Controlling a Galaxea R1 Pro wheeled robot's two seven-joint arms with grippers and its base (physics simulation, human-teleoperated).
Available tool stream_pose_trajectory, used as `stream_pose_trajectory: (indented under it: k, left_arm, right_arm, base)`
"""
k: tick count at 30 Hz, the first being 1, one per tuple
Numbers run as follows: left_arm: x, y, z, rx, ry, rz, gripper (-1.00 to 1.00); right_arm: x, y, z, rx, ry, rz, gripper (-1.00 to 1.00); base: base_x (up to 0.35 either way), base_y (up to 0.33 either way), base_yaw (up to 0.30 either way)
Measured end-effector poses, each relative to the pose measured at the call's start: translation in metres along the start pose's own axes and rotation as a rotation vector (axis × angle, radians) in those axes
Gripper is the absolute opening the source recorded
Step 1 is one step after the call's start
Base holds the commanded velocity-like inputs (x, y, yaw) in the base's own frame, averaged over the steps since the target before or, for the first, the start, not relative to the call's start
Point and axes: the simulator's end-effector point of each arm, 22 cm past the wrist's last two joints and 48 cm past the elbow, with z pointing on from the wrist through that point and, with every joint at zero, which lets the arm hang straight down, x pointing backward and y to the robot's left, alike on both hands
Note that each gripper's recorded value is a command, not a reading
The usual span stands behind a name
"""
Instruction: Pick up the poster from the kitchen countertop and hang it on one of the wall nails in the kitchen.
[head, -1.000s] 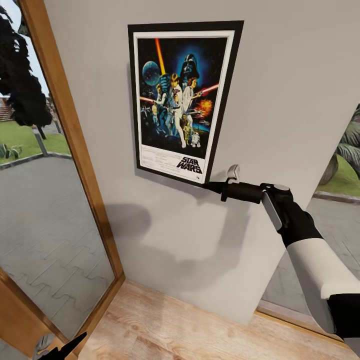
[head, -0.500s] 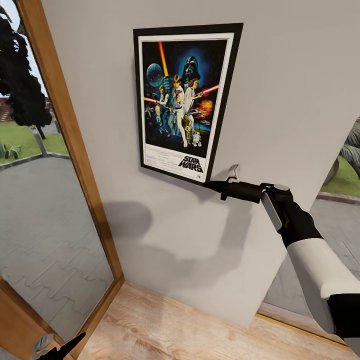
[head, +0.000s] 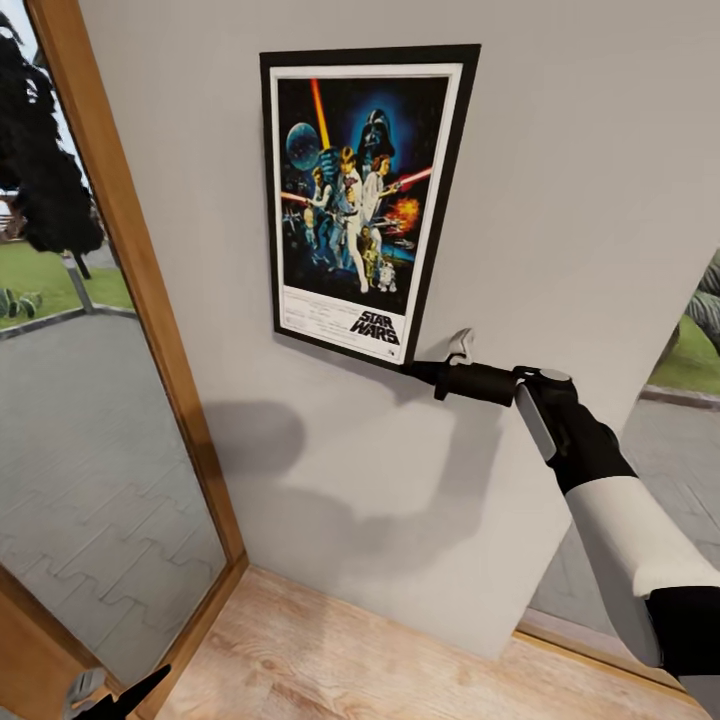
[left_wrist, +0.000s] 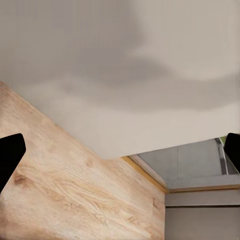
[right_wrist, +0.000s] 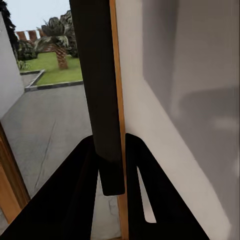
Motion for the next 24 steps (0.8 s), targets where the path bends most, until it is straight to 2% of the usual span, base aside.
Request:
stream_pose_trajectory:
  k: [24]
  left_arm:
    - [-0.0005, 0.0004, -0.0006, -0.001, 0.0, 0.0, 1.0]
  right_arm:
    - [-0.0005, 0.0029, 0.0056, -0.001, -0.004, 0.003, -1.0]
  base:
    - [0.027, 0.0, 0.0]
